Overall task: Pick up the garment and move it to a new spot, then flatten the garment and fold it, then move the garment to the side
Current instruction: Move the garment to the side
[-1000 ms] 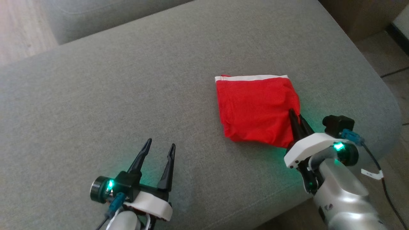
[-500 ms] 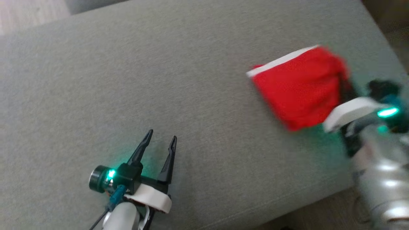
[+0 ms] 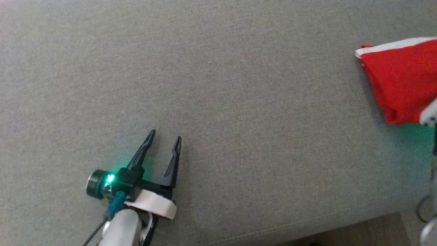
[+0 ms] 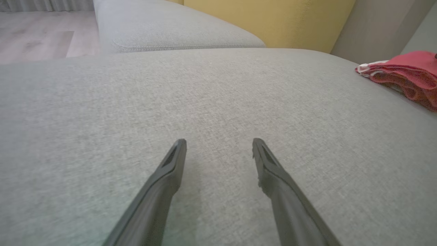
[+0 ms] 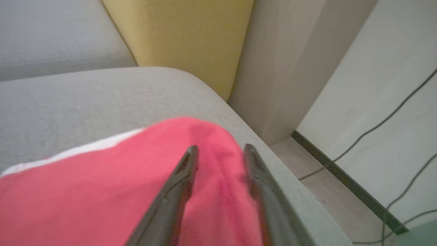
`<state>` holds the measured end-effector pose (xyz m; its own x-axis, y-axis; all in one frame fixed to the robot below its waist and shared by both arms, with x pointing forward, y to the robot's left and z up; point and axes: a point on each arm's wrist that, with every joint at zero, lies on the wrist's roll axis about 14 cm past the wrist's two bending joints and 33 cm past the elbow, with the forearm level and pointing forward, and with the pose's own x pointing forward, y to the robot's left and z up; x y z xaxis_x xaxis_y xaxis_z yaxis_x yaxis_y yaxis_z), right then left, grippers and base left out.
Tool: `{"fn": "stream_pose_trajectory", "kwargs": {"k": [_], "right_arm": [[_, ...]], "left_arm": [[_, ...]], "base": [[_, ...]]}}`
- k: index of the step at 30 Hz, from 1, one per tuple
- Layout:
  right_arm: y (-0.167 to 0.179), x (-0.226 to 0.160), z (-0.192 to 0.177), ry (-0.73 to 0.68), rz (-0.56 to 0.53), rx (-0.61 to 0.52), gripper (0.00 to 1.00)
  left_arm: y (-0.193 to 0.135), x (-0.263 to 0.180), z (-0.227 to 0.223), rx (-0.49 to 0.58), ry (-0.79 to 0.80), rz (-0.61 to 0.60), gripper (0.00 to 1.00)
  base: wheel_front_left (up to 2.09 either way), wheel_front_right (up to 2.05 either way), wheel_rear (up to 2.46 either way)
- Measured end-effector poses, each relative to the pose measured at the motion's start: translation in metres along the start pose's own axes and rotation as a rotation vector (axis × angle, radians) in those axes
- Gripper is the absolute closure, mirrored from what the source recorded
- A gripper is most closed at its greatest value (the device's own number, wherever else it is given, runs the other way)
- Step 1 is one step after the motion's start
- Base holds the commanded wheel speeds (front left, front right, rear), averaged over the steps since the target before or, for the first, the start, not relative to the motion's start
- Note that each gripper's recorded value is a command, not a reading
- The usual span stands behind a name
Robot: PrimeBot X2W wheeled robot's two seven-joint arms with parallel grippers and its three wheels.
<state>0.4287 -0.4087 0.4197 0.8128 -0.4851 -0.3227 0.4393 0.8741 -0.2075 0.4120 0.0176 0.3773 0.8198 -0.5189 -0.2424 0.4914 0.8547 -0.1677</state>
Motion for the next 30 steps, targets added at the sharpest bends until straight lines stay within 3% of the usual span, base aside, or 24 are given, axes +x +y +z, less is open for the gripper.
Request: {"fn": "stream_pose_trajectory", "kwargs": {"k": [7, 11, 22, 30], "right_arm": [[0.079, -0.009, 0.077, -0.232, 0.147, 0.097, 0.00], [0.108, -0.029, 0.111, -0.350, 0.247, 0.130, 0.00], [0.188, -0.093, 0.087, -0.343, 0.528, 0.219, 0.00], [0.215, -0.133, 0.044, -0.244, 0.639, 0.243, 0.00]], "left_arm": [[0.014, -0.007, 0.018, 0.018, -0.045, 0.055, 0.00], [0.021, -0.017, 0.030, 0.035, -0.074, 0.098, 0.00], [0.065, -0.068, 0.040, 0.026, -0.107, 0.320, 0.00], [0.093, -0.117, 0.039, 0.020, -0.122, 0.481, 0.00]], "base": [[0.00, 0.00, 0.00], [0.00, 0.00, 0.00], [0.00, 0.00, 0.00], [0.00, 0.00, 0.00]]}}
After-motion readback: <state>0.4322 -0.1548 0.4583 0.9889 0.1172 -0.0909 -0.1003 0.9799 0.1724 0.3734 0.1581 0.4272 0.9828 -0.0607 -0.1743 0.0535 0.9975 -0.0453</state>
